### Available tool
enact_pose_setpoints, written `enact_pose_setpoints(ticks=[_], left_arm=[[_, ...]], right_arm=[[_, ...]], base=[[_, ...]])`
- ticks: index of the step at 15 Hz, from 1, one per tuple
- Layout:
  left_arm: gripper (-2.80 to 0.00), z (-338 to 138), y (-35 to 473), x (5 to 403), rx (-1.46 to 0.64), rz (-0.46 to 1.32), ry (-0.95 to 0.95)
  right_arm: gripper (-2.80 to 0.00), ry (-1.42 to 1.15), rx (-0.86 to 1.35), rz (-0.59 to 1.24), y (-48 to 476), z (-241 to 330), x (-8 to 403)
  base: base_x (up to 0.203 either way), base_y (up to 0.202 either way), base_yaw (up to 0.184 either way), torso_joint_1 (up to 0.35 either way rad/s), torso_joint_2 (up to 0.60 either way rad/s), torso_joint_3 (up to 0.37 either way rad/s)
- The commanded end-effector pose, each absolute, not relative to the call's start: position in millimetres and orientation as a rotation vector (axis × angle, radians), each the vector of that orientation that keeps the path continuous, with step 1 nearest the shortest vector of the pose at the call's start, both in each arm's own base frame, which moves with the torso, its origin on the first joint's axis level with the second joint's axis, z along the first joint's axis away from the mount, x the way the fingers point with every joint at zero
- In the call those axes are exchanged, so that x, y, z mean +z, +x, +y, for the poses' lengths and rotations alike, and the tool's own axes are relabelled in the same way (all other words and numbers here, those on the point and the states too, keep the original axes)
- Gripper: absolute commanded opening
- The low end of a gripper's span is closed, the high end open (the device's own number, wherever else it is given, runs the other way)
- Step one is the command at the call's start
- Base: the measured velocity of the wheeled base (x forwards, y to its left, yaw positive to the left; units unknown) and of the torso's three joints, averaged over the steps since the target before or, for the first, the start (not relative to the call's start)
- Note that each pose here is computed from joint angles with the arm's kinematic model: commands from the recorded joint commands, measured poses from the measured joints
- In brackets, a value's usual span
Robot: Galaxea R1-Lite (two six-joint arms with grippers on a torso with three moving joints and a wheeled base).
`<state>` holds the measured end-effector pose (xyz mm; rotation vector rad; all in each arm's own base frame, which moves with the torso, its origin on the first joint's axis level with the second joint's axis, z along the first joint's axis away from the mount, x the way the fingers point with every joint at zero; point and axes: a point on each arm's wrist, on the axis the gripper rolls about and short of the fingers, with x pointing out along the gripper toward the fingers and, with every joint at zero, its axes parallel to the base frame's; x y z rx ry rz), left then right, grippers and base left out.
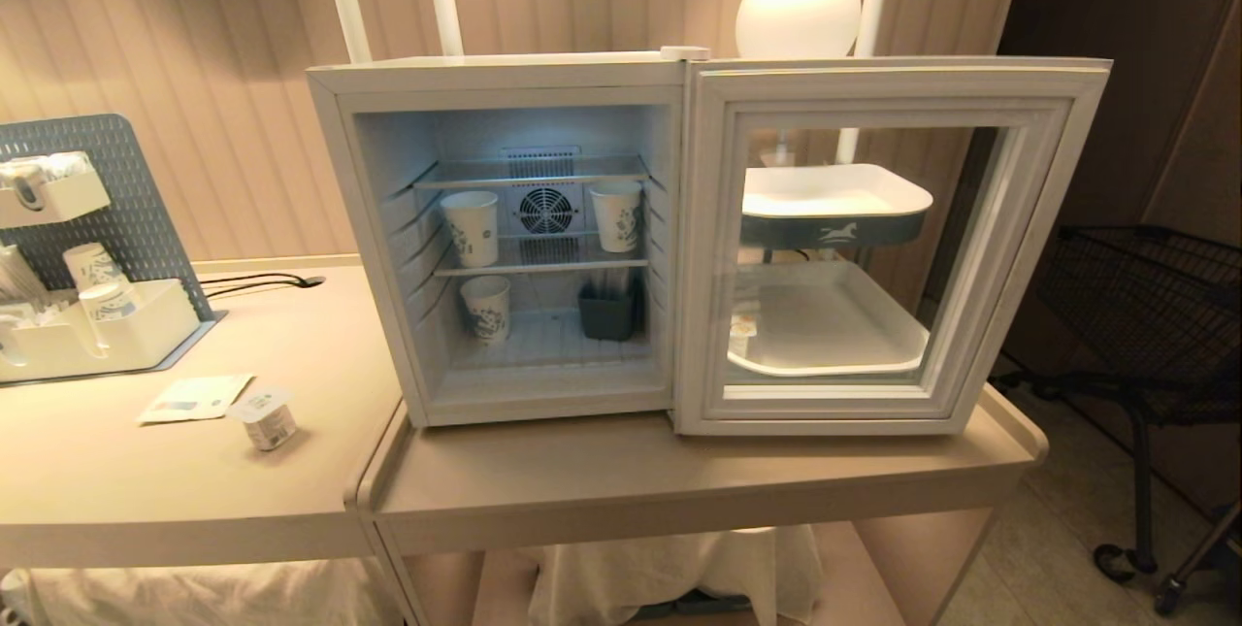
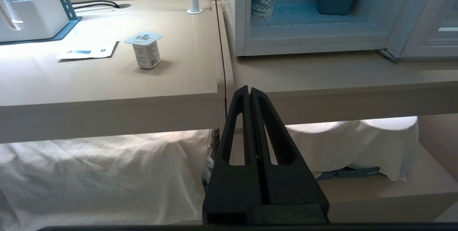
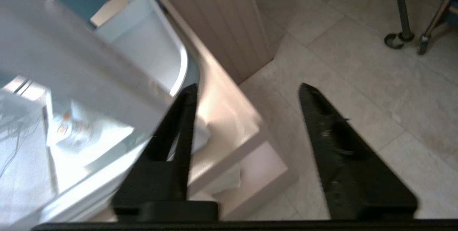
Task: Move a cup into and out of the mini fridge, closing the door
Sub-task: Close the freezer door
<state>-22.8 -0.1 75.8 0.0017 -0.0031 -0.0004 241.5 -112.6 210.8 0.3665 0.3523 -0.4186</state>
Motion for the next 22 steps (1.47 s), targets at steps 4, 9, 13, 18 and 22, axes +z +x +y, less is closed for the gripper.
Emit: enact_pose_setpoints(ticks=[4, 9, 13, 18, 22], left_arm=[[-2.80, 0, -23, 76, 0.000, -0.003, 0.002], [-2.80, 0, -23, 76, 0.000, -0.003, 0.002], [-2.80, 0, -23, 76, 0.002, -0.003, 0.002], [-2.80, 0, -23, 76, 0.002, -0.003, 0.000], [-2.80, 0, -23, 76, 0.002, -0.003, -0.002]], right_arm=[[-2.80, 0.364, -0.442, 0.389, 270, -134, 188], [-2.80, 0.351, -0.429, 0.347, 305, -150, 193], [-2.80, 0.374, -0.282, 0.352, 341, -164, 191], [-2.80, 0.563, 0.370, 0.473, 369, -155, 161], [-2.80, 0.693, 0.769, 0.506, 386, -155, 146]], base=[[0.000, 0.000, 0.000, 0.000, 0.00, 0.000], [0.000, 0.000, 0.000, 0.000, 0.00, 0.000], [0.000, 0.000, 0.000, 0.000, 0.00, 0.000], [0.000, 0.000, 0.000, 0.000, 0.00, 0.000], [0.000, 0.000, 0.000, 0.000, 0.00, 0.000]])
